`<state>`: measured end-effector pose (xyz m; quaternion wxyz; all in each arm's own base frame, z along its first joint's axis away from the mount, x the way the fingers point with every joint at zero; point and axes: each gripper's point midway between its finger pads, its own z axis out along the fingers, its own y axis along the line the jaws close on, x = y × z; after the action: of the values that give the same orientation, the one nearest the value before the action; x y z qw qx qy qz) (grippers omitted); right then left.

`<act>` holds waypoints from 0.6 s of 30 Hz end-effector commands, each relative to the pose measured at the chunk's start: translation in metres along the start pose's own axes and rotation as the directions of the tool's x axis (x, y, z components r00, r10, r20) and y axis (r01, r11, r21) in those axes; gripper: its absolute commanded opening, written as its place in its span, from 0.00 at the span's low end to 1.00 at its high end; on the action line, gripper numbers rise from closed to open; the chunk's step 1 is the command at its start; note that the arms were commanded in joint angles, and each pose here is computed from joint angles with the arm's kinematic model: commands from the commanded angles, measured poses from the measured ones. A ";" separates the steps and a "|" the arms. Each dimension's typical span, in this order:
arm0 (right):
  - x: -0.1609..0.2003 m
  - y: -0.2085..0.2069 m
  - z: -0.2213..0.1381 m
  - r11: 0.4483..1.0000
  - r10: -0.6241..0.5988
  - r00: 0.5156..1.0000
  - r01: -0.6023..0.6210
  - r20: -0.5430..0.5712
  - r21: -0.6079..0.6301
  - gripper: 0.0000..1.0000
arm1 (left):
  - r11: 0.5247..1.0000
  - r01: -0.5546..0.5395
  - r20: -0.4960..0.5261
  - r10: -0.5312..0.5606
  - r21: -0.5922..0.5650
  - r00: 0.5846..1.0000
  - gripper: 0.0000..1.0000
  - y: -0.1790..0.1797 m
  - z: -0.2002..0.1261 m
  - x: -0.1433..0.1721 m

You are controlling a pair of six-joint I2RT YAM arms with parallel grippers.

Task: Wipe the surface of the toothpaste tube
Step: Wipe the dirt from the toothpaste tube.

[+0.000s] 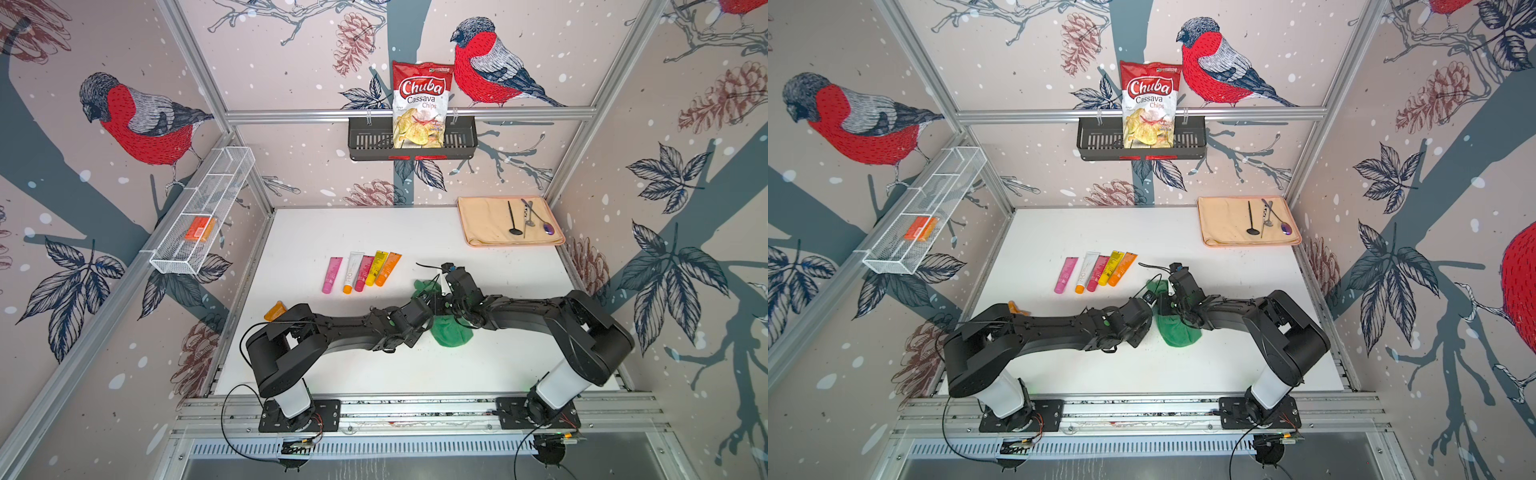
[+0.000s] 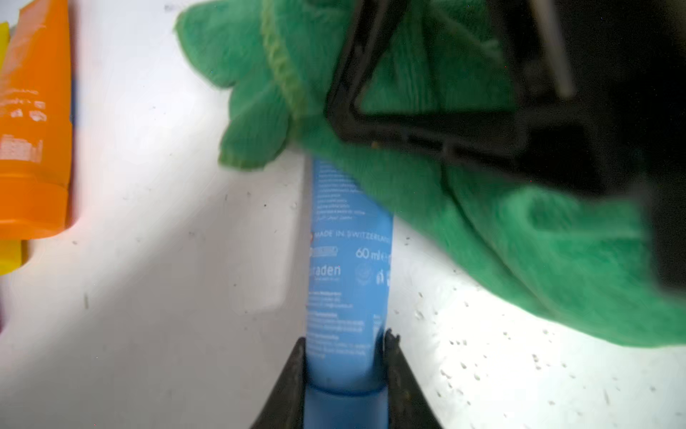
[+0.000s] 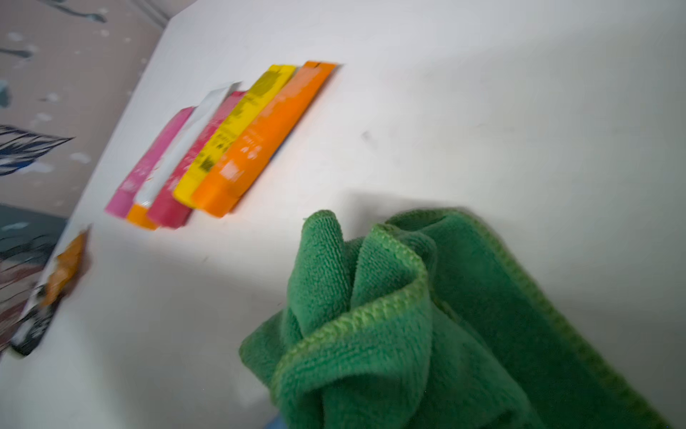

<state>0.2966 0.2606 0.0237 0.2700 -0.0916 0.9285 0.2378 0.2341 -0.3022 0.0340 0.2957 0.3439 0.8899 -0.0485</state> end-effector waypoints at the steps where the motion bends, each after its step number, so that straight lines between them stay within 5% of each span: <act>1: 0.041 -0.088 -0.015 0.904 -0.007 0.989 0.069 -0.147 0.421 0.02 | 0.999 -0.028 0.069 0.026 0.026 0.997 0.11 -0.006 -0.004 -0.017; 11: 0.018 -0.092 -0.031 0.884 -0.012 0.996 0.050 -0.084 0.465 0.02 | 0.999 -0.028 0.066 0.026 0.024 0.998 0.11 -0.006 -0.003 -0.016; 18: -0.017 -0.095 -0.079 0.863 -0.022 0.997 -0.022 0.080 0.505 0.02 | 1.000 -0.015 0.032 0.015 0.008 0.999 0.15 -0.004 -0.001 -0.011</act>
<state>0.3095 0.1668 0.0443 0.3136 -0.0201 0.9483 0.0446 0.2348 -0.3094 0.0372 0.3024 0.3595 0.8810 -0.0566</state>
